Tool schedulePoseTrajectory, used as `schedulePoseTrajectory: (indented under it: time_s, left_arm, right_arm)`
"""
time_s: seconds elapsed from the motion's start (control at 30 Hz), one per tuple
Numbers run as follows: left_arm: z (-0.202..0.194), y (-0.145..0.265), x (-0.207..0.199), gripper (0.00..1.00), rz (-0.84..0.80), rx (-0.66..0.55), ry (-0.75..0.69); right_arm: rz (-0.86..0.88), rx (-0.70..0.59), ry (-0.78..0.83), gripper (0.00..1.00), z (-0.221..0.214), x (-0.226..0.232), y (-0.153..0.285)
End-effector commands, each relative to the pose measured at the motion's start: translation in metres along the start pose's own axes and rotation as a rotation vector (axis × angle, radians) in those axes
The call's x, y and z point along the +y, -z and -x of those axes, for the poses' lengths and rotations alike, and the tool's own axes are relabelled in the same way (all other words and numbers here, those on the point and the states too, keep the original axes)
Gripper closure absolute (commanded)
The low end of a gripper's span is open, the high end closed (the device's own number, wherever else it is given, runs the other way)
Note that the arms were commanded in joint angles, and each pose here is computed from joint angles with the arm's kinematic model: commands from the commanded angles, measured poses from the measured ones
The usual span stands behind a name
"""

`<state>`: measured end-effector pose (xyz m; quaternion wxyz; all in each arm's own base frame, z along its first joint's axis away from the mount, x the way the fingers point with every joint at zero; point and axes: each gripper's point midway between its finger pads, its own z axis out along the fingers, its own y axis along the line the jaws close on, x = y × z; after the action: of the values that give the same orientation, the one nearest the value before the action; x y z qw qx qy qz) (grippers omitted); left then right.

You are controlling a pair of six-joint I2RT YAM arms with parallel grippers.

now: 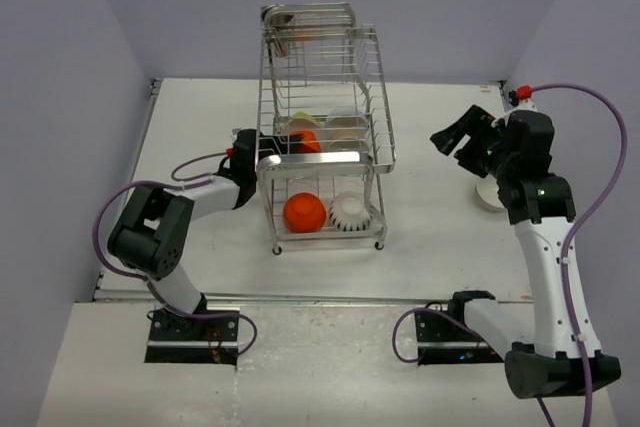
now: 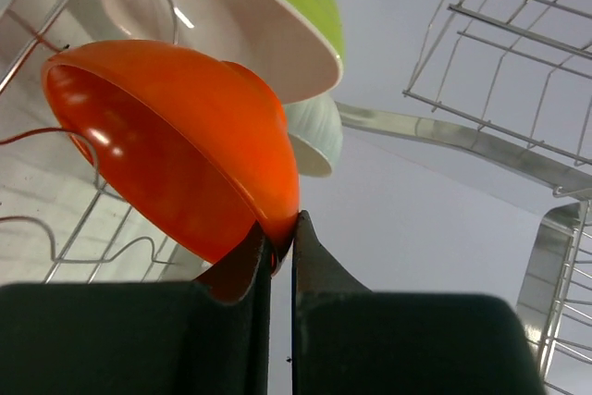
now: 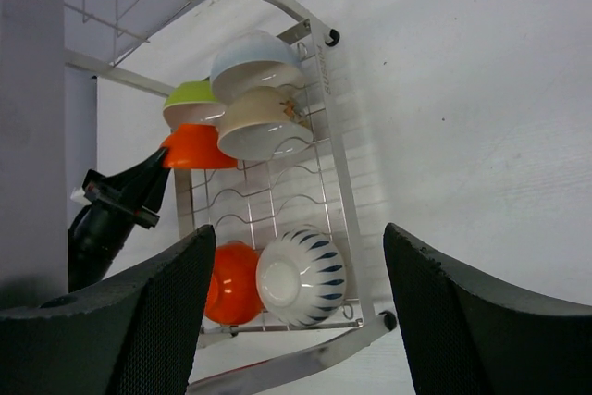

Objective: Unload the bowls from the dish rack

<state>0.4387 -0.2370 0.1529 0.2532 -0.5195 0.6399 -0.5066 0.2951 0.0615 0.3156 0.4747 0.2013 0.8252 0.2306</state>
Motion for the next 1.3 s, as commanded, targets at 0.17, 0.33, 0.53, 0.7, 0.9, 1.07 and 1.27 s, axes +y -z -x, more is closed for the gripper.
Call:
schedulePoseTrajectory:
  time_s: [0.17,0.33,0.53,0.7,0.9,1.07,1.27]
  left_arm:
    - [0.009,0.047,-0.064,1.0,-0.283,0.105,-0.035]
    - [0.01,0.043,-0.07,1.0,-0.338,0.175,-0.013]
    - [0.013,0.051,-0.065,1.0,-0.345,0.174,0.005]
    - [0.025,0.062,-0.073,1.0,-0.371,0.182,-0.026]
    - [0.034,0.085,-0.085,1.0,-0.397,0.199,-0.042]
    - [0.067,0.112,-0.109,1.0,-0.316,0.076,-0.265]
    - [0.156,0.13,-0.086,1.0,0.217,-0.238,-0.584]
  right_arm:
    - [0.137,0.089,-0.087,0.26,-0.01,0.026,-0.022]
    - [0.158,0.105,-0.121,0.26,-0.004,0.035,-0.031]
    - [0.168,0.144,-0.147,0.27,-0.003,0.042,-0.033]
    - [0.192,0.213,-0.21,0.28,-0.017,0.043,-0.045]
    - [0.188,0.282,-0.237,0.28,-0.03,0.04,-0.057]
    - [0.202,0.412,-0.341,0.3,-0.051,0.045,-0.066]
    - [0.239,0.432,-0.537,0.33,-0.058,0.059,-0.07]
